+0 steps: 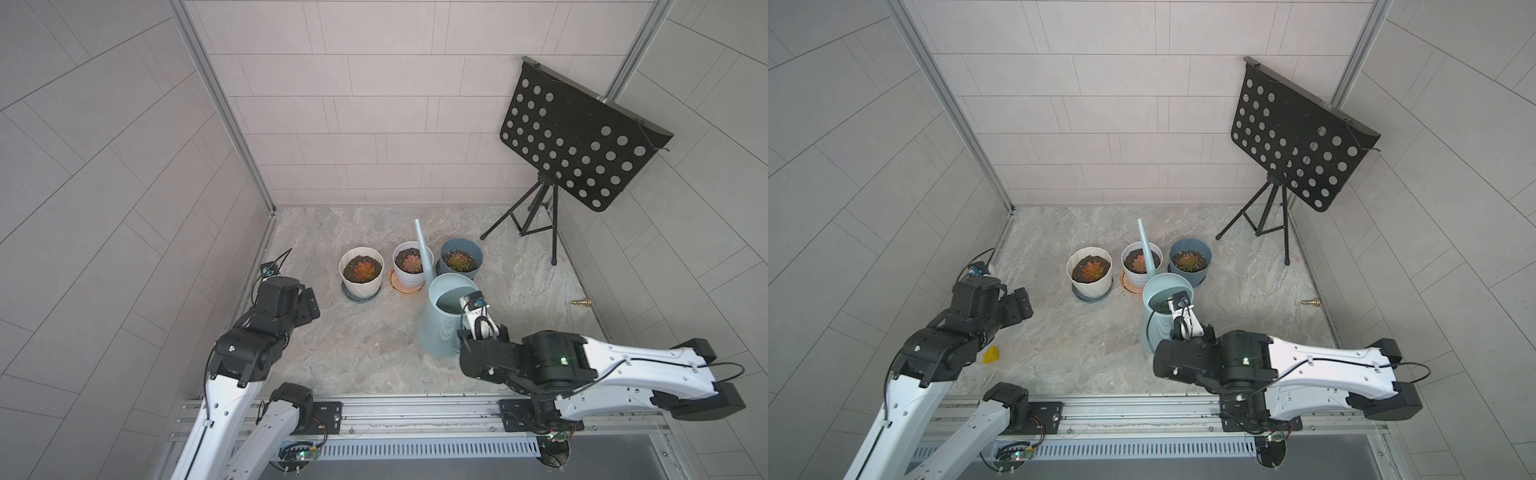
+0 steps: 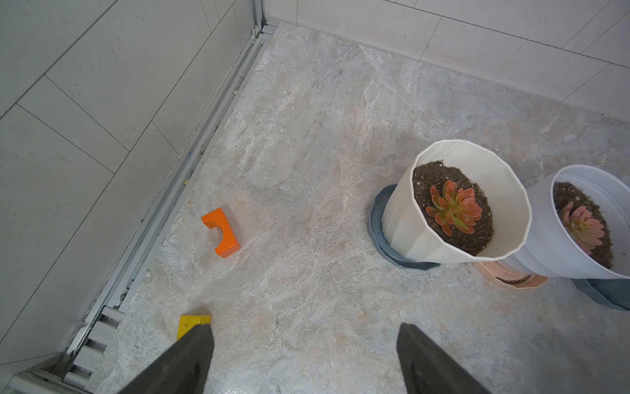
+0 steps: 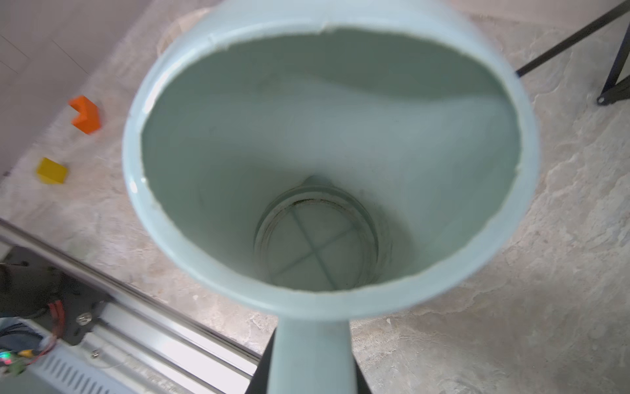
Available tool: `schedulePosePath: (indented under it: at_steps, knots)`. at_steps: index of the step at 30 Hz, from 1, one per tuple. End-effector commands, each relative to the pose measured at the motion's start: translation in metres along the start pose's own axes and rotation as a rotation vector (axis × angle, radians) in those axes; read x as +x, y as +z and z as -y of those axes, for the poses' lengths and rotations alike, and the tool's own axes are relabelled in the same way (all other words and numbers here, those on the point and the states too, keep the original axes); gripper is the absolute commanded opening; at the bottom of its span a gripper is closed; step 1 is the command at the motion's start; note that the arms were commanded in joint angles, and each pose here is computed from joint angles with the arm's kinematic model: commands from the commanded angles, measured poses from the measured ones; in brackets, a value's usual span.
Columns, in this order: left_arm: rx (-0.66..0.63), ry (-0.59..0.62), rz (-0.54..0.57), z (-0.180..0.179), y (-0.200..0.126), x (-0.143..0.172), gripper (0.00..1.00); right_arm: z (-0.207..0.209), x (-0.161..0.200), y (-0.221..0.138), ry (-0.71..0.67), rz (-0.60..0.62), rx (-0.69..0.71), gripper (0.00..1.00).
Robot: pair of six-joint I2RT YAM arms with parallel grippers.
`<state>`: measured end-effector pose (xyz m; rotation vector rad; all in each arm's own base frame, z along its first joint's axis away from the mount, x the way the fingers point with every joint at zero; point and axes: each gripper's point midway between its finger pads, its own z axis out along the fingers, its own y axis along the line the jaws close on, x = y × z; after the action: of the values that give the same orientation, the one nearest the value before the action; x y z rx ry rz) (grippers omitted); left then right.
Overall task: Water the succulent around the soil edge
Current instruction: Pick up the watering can from the center of the board, then water the soil of the potted plant with water.
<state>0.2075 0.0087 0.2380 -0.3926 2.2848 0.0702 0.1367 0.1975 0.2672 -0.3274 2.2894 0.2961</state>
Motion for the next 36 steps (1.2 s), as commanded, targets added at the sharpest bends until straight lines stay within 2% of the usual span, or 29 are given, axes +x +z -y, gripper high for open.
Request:
schedulePosePath:
  at_steps: [1,6,11,14,16,21,26,29,34,36]
  knots:
    - [0.002,0.013,0.029,0.002,-0.005,-0.012,0.91,0.058,-0.021,-0.039,-0.108,0.042,0.144,0.0]
    - [0.009,0.017,0.026,0.007,-0.002,-0.015,0.9,0.091,-0.066,-0.081,-0.161,0.157,0.237,0.0]
    - [0.018,0.019,0.026,0.011,0.001,-0.019,0.9,0.086,-0.117,-0.102,-0.182,0.3,0.244,0.0]
    - [0.023,0.021,0.023,0.014,0.003,-0.021,0.9,0.078,-0.142,-0.1,-0.183,0.314,0.224,0.0]
    - [0.023,0.027,0.023,0.015,0.004,-0.021,0.9,0.077,-0.155,-0.095,-0.225,0.275,0.246,0.0]
    - [0.01,0.049,0.014,0.016,0.008,-0.024,0.9,0.099,-0.186,-0.103,-0.385,0.184,0.439,0.0]
    - [-0.006,0.068,0.021,0.015,0.008,-0.029,0.9,0.129,-0.18,-0.12,-0.563,0.085,0.589,0.0]
    - [-0.005,0.078,0.019,0.017,0.011,-0.031,0.9,0.148,-0.165,-0.135,-0.569,0.061,0.617,0.0]
    - [0.004,0.091,0.01,0.023,0.016,-0.033,0.9,0.174,-0.129,-0.156,-0.536,0.076,0.56,0.0]
    - [0.007,0.099,0.002,0.025,0.019,-0.033,0.9,0.184,-0.113,-0.16,-0.535,0.044,0.552,0.0]
